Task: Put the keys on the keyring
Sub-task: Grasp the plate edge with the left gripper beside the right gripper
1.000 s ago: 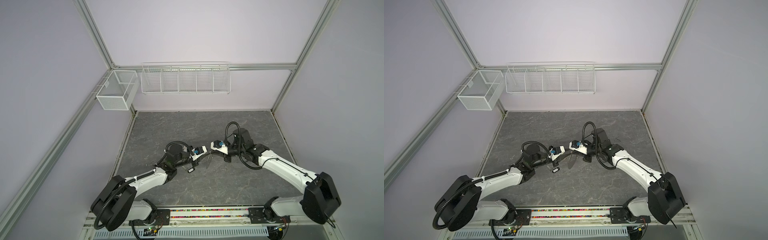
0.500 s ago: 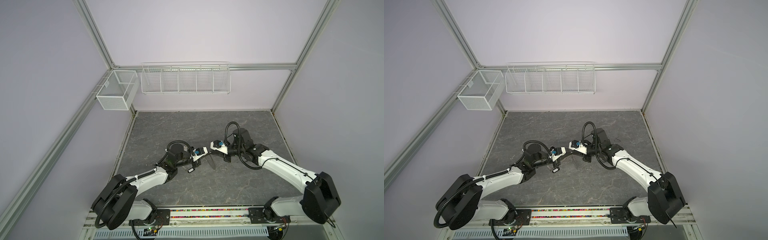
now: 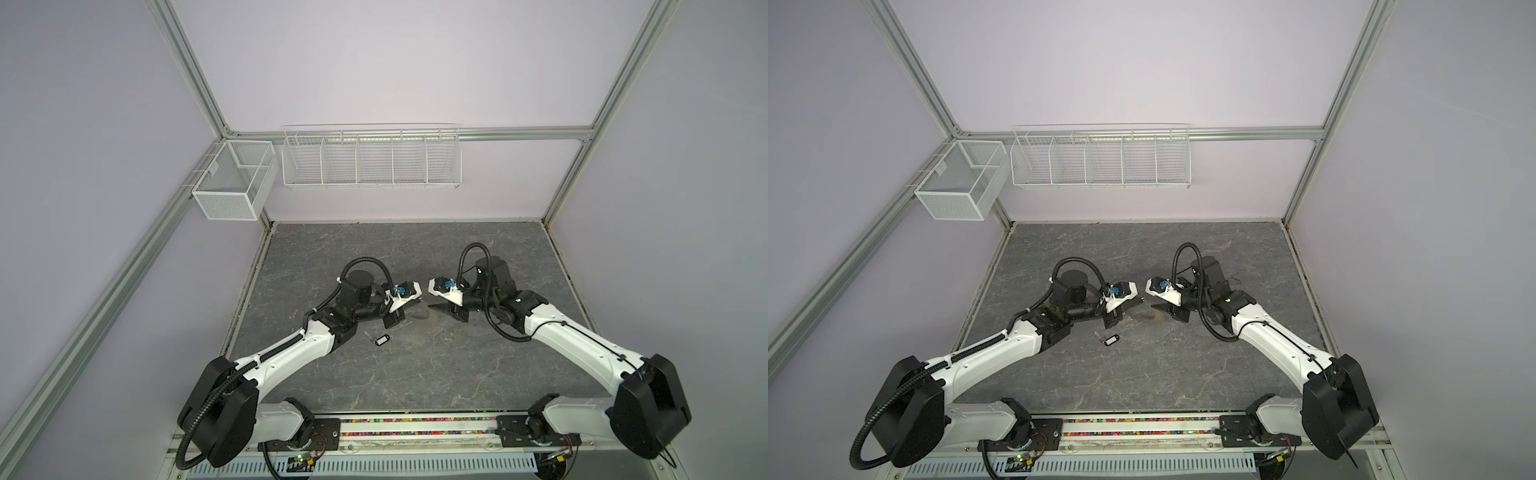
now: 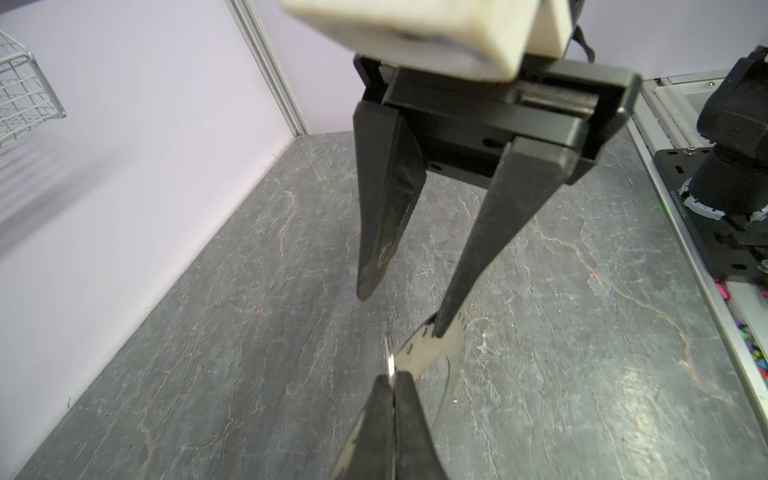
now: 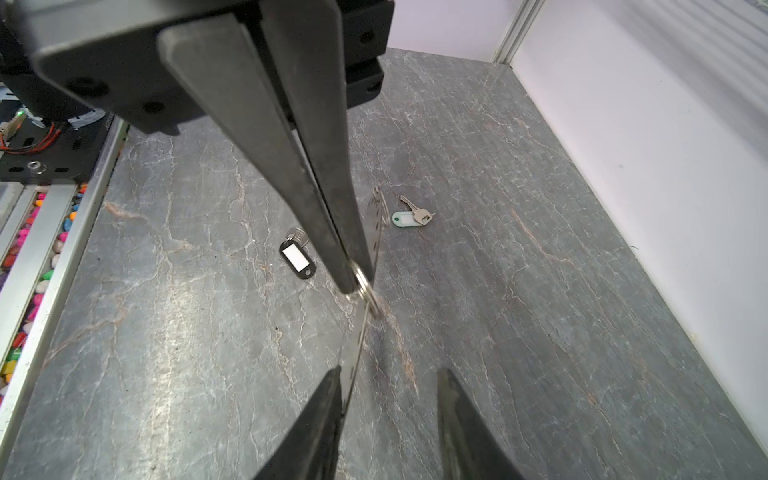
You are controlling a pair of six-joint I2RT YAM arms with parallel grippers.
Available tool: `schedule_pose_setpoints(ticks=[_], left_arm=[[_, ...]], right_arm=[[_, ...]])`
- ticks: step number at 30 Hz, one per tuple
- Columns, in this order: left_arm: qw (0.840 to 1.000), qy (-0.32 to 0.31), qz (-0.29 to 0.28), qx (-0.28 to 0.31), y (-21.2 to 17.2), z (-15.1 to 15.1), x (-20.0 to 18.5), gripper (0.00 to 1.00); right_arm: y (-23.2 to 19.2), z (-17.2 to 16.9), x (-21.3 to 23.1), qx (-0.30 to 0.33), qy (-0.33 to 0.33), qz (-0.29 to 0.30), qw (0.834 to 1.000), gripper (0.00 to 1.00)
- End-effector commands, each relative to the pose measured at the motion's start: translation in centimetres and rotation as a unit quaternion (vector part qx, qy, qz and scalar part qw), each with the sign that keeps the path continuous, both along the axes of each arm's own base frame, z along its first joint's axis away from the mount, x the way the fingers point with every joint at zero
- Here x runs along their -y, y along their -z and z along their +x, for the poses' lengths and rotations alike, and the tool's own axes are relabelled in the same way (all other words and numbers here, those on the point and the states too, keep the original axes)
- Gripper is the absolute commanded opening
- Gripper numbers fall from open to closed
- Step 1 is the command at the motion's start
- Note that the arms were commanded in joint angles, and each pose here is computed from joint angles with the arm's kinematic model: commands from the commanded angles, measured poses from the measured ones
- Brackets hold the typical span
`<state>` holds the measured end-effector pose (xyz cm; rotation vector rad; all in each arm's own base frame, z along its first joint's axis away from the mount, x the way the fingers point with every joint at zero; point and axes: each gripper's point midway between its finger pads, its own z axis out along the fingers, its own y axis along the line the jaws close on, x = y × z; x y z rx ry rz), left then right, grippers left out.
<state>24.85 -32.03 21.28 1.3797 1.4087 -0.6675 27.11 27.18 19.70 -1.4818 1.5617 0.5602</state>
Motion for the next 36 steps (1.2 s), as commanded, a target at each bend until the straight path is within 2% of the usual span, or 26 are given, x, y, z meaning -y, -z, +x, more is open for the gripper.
schedule_pose_setpoints(ticks=[1, 2, 7, 16, 18, 25, 36], left_arm=[[0.999, 0.015, 0.031, -0.028, 0.5, -1.0, -0.3, 0.00], [0.999, 0.015, 0.032, -0.037, 0.5, -1.0, -0.3, 0.00], [0.996, 0.025, 0.051, -0.074, 0.8, -1.3, 0.0, 0.00], [0.992, 0.029, 0.067, -0.103, 1.5, -1.3, 0.2, 0.00], [0.992, 0.031, 0.068, -0.105, 1.5, -1.3, 0.3, 0.00], [0.992, 0.042, 0.067, -0.103, 1.4, -1.3, 0.7, 0.00], [0.990, 0.046, 0.081, -0.104, 1.5, -1.1, 0.7, 0.00]], right_arm=[[0.1, -0.2, 0.4, 0.006, 0.003, -0.001, 1.000, 0.40], [1.1, -0.6, 0.7, -0.004, 0.004, -0.006, 1.000, 0.40], [1.2, -0.8, 1.1, -0.004, 0.015, -0.007, 1.000, 0.39], [-1.4, -2.4, 0.9, -0.014, -0.004, 0.031, 0.999, 0.39], [-2.3, -2.8, 0.7, -0.020, -0.010, 0.039, 0.999, 0.39], [-0.7, -2.4, 1.2, -0.025, 0.003, 0.009, 1.000, 0.38], [0.7, -2.0, -1.3, -0.044, -0.012, 0.044, 0.998, 0.28]])
